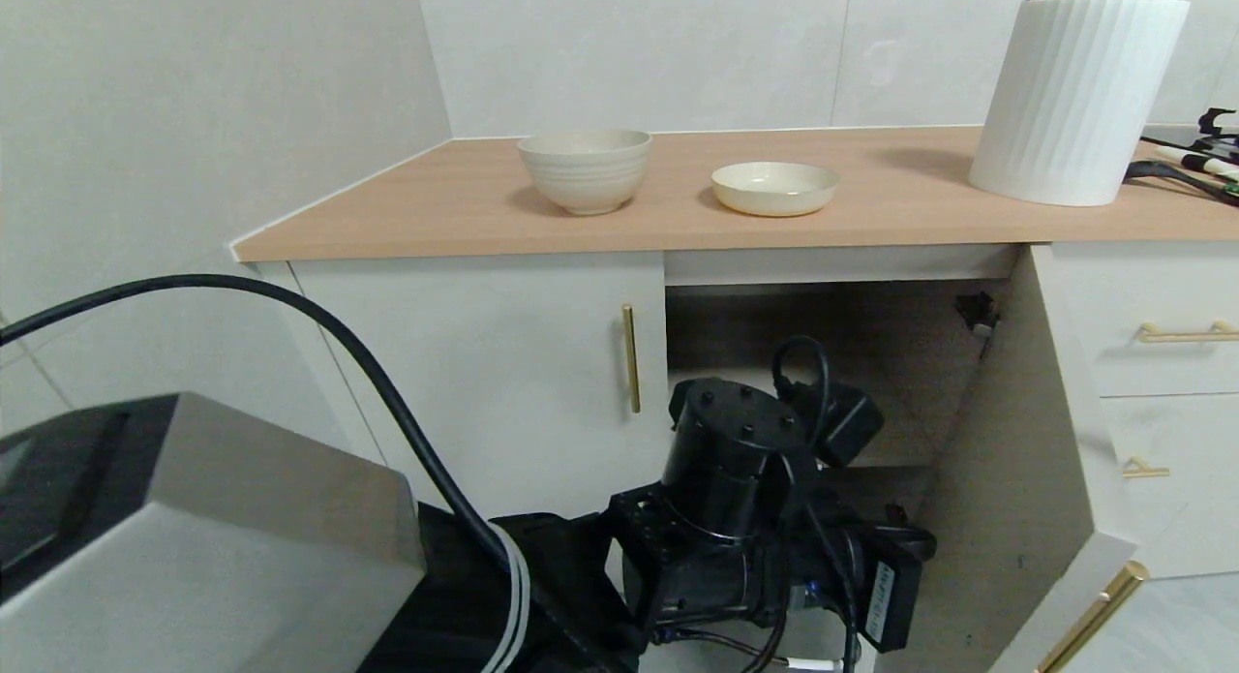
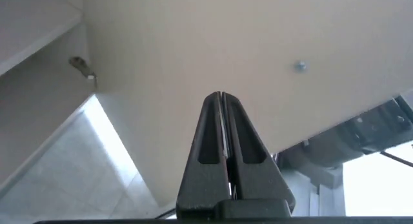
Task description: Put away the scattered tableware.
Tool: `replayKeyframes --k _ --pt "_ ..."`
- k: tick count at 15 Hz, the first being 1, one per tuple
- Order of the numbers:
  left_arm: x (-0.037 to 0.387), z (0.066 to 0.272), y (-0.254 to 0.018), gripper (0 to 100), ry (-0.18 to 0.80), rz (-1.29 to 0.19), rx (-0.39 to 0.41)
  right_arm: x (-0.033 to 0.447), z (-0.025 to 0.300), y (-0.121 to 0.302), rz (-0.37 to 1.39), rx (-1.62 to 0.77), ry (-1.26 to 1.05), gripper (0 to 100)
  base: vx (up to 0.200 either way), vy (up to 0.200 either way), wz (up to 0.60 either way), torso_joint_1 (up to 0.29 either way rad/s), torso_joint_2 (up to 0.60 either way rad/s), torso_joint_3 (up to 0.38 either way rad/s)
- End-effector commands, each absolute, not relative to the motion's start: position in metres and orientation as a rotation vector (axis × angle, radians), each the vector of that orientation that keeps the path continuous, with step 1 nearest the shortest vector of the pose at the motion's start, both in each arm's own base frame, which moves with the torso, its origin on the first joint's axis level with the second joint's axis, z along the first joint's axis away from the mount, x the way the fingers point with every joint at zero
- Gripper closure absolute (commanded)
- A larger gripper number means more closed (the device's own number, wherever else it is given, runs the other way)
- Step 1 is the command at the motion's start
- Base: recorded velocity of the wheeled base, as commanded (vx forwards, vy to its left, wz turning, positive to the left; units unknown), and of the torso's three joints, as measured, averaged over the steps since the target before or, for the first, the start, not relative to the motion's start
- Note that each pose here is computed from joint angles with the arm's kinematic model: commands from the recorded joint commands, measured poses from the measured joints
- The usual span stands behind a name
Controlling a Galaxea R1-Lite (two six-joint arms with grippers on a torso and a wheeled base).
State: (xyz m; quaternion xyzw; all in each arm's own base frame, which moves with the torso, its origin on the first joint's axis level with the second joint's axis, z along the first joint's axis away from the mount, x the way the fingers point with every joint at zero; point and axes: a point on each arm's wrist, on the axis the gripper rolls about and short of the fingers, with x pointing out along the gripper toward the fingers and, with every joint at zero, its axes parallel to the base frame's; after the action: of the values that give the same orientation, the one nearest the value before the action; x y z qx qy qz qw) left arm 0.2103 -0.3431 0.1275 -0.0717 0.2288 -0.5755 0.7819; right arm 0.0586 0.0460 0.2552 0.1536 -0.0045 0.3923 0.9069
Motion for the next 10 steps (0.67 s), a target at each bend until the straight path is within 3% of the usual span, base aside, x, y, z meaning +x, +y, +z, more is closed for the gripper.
replayKeyframes --k 1,5,10 --pt "0.212 0.122 -0.351 100 0.502 -1.244 -0.150 0.059 0.255 0.047 0.810 0.316 -0.005 0 0.000 0.000 0.00 0.000 0.00 0.000" --pt "0.200 0.131 -0.381 100 0.540 -1.292 -0.128 0.059 0.256 0.046 0.811 0.317 -0.010 0 0.000 0.000 0.00 0.000 0.00 0.000" --pt "0.171 0.152 -0.400 100 0.579 -1.368 -0.246 0.056 0.258 0.045 0.816 0.322 -0.026 0 0.000 0.000 0.00 0.000 0.00 0.000"
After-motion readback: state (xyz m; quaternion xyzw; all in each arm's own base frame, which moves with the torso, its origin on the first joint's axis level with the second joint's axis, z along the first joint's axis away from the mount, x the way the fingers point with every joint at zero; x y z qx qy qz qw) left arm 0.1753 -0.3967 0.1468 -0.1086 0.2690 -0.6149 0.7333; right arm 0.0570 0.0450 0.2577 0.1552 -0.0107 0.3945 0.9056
